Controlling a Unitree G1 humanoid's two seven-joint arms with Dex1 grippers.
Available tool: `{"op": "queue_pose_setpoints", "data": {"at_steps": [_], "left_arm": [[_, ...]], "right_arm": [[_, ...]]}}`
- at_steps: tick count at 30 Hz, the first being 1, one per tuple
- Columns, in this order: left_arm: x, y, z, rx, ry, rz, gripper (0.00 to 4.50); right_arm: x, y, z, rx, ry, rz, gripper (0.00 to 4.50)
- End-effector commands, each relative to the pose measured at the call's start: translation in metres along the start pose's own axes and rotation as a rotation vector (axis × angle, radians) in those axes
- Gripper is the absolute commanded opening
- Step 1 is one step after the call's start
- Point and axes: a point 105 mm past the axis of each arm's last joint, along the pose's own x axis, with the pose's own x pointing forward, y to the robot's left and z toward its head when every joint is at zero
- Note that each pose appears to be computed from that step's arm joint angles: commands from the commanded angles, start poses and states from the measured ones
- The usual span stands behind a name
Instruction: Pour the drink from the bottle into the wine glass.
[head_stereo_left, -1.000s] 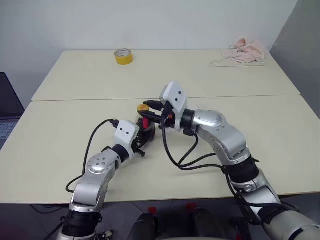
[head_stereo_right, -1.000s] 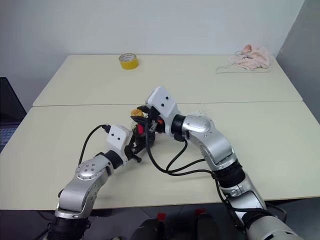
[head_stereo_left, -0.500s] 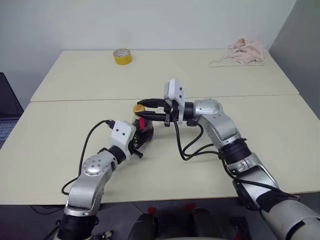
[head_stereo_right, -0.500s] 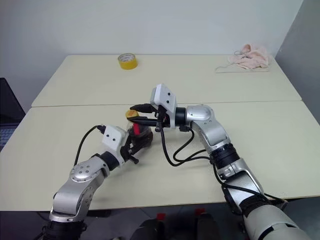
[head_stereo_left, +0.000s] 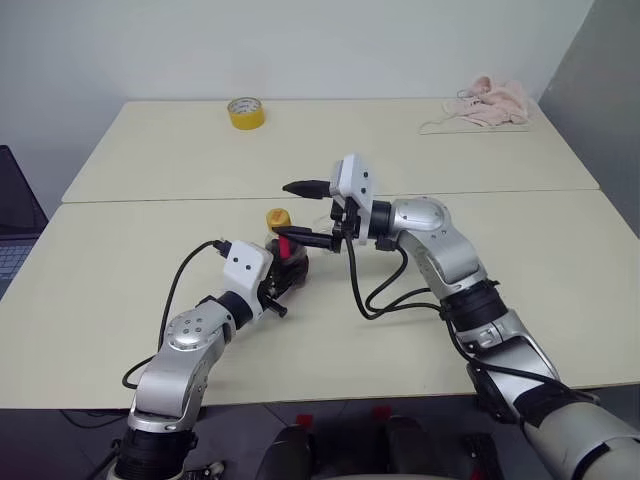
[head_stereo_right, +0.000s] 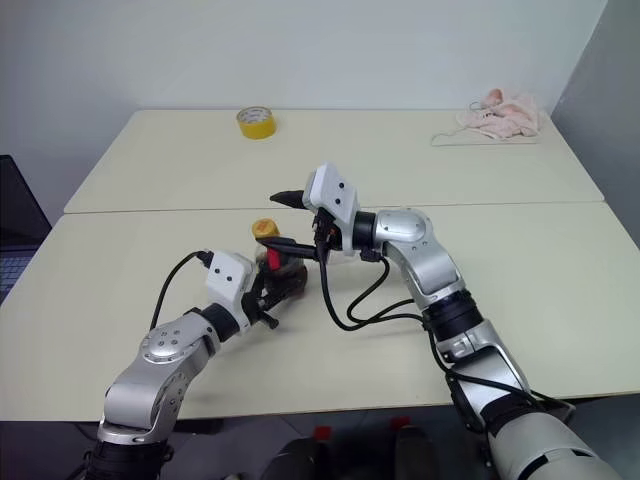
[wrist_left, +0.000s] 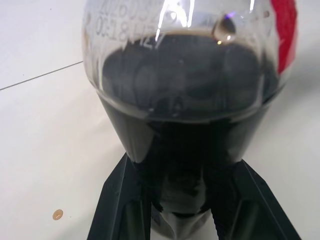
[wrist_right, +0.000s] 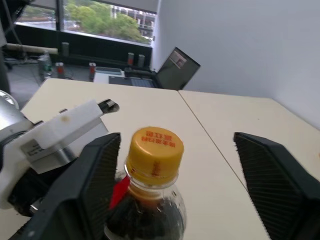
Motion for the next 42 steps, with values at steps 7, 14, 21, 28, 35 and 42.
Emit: {"op": "queue_pose_setpoints", "data": {"at_steps": [7, 14, 21, 28, 35, 42], "left_arm": [[-0.003, 0.001, 0.014, 0.06, -0.055, 0.022, 1.13], [0.0, 0.002, 0.012, 0.068, -0.046, 0.019, 1.11], [0.001, 0.003, 0.011, 0.07, -0.043, 0.019, 1.11], [0.002, 0.002, 0.01, 0.074, -0.043, 0.012, 1.11], [0.002, 0.001, 0.011, 0.077, -0.047, 0.01, 1.08], [0.002, 0.002, 0.011, 0.077, -0.046, 0.011, 1.08]], "right_arm": [[-0.008, 0.0, 0.025, 0.014, -0.01, -0.259, 4.5], [-0.001, 0.015, 0.024, 0.012, 0.005, -0.24, 4.5], [0.005, 0.031, 0.028, 0.004, -0.02, -0.166, 4.5], [0.011, 0.025, 0.022, 0.008, 0.002, -0.214, 4.5], [0.008, 0.01, 0.016, 0.016, 0.024, -0.288, 4.5], [-0.01, 0.002, 0.012, 0.033, 0.041, -0.32, 4.5]]}}
